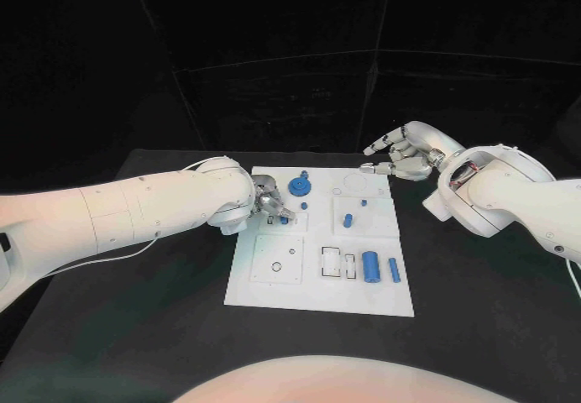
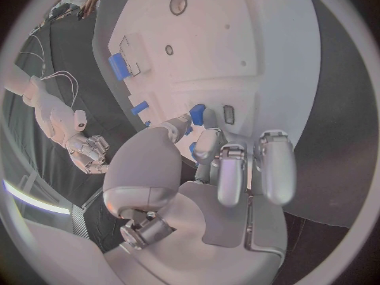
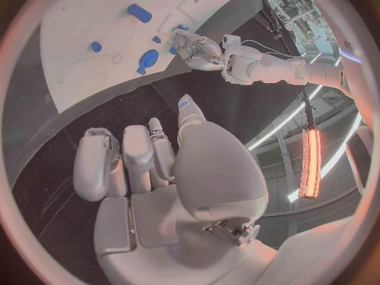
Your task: Assemble the parts on the task board
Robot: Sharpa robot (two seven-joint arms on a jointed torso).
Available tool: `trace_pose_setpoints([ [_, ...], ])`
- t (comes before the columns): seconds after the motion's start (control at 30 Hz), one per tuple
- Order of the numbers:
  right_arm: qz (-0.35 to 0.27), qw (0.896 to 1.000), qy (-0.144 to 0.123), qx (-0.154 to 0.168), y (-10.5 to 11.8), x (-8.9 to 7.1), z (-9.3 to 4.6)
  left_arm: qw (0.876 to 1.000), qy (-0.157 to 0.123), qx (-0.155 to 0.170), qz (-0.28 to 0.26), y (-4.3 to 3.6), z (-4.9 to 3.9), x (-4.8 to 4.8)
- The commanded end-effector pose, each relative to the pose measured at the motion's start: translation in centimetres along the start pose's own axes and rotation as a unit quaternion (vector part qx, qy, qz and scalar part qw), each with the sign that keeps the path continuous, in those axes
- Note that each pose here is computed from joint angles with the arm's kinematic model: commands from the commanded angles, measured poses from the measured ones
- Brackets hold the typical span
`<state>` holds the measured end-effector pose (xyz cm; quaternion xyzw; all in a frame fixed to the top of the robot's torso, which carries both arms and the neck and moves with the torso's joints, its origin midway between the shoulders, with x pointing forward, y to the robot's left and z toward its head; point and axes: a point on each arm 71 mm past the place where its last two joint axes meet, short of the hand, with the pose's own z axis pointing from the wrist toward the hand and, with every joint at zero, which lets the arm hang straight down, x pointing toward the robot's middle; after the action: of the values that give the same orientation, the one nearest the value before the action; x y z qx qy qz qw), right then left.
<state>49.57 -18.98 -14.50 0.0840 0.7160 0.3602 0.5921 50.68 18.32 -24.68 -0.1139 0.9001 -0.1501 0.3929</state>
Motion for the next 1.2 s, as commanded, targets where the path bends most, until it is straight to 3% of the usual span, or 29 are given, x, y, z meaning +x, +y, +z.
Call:
trace_pose_setpoints([
  [0.03, -0.001, 1.000, -0.001, -0.003, 0.1, -0.1, 0.0, 1.000, 0.000, 0.001, 0.000, -0.07, -0.01, -0.06],
  [0.43, -0.002, 1.000, -0.002, -0.002, 0.0, -0.2, 0.1, 1.000, -0.016, 0.005, -0.009, 0.07, -0.70, -0.65],
  [0.6, -0.002, 1.000, -0.003, -0.001, -0.1, -0.2, 0.1, 0.999, -0.028, 0.016, -0.019, -0.39, -1.53, -1.94],
  [0.7, -0.002, 1.000, -0.004, 0.000, -0.1, -0.3, 0.0, 0.999, -0.037, 0.026, -0.026, -0.87, -2.21, -3.36],
  [0.9, -0.003, 1.000, -0.006, 0.001, -0.3, -0.3, 0.1, 0.998, -0.057, 0.031, -0.025, -1.34, -3.37, -7.37],
  [1.07, -0.003, 1.000, -0.005, 0.001, -0.2, -0.3, 0.2, 0.997, -0.071, 0.015, -0.027, -0.94, -2.86, -9.95],
  [1.2, -0.002, 1.000, -0.004, 0.000, -0.1, -0.2, 0.3, 0.997, -0.072, -0.003, -0.021, -0.58, -1.91, -11.24],
])
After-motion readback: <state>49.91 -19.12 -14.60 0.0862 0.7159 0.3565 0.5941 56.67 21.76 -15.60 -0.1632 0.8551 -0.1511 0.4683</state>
